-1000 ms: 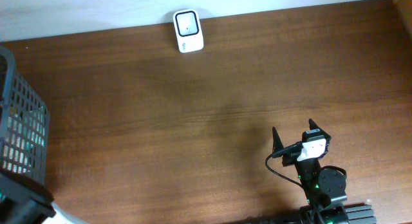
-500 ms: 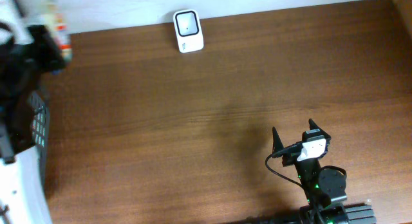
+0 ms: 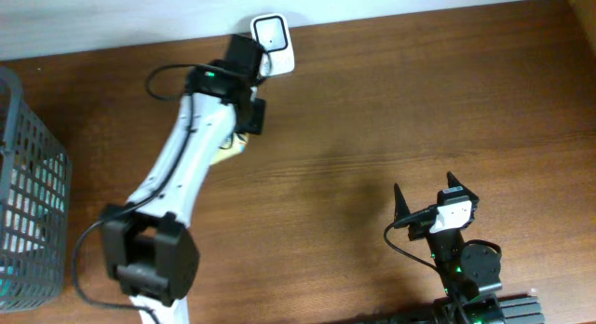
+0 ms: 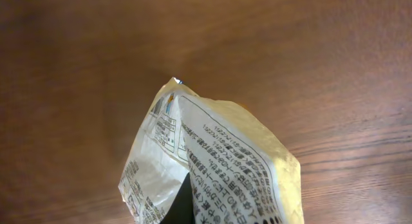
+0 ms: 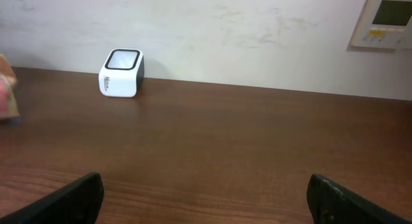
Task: Scan the item barcode
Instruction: 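Carry the white bag out and drop it on the table center, then grasp the white tube in the basket with the left gripper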
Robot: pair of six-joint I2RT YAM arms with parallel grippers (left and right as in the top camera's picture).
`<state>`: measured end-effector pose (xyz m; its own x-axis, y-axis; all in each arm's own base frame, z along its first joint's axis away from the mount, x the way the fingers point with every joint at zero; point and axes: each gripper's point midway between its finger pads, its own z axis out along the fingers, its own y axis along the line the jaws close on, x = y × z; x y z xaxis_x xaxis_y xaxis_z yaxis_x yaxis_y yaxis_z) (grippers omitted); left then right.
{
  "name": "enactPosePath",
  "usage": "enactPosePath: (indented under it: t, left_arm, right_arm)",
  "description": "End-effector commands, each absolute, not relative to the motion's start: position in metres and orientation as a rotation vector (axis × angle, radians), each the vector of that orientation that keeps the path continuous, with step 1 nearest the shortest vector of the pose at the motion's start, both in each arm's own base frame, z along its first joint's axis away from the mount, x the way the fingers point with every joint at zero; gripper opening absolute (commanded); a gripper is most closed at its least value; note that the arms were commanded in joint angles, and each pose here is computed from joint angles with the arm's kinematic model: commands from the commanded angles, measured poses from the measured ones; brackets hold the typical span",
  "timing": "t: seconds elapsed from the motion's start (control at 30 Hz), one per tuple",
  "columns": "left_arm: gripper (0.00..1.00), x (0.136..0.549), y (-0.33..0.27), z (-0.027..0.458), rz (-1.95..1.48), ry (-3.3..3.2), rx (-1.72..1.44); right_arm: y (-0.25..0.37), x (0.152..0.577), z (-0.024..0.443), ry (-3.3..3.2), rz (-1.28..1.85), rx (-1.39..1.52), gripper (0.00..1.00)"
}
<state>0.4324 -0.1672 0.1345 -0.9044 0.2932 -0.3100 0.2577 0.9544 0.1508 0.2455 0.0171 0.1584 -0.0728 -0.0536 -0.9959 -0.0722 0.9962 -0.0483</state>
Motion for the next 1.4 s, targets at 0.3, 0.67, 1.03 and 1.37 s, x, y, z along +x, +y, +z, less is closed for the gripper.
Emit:
enactPosePath:
  t: [0.3,0.67,1.03,1.37]
  left_arm:
    - [0.73,0.446,-0.204,0.176,-0.007,2.679,0.340]
    - [0.91,0.400,0.106,0.428,0.228,2.152,-0.604]
    - [0.93,0.339,0.300,0.259,0.380,2.311,-1.187]
    - [0.93,0.359,0.327,0.172,0.309,2.544,-0.711]
  right_arm:
    - [0.018,0.245,0.155,1.649,0.021,-0.097,0.99]
    - [0.018,0.245,0.155,1.649,0.021,-0.097,0.99]
    - [0.018,0.245,0.155,1.649,0.021,-0.097,0.99]
    - [0.018,0.245,0.155,1.649,0.021,-0.097,0.99]
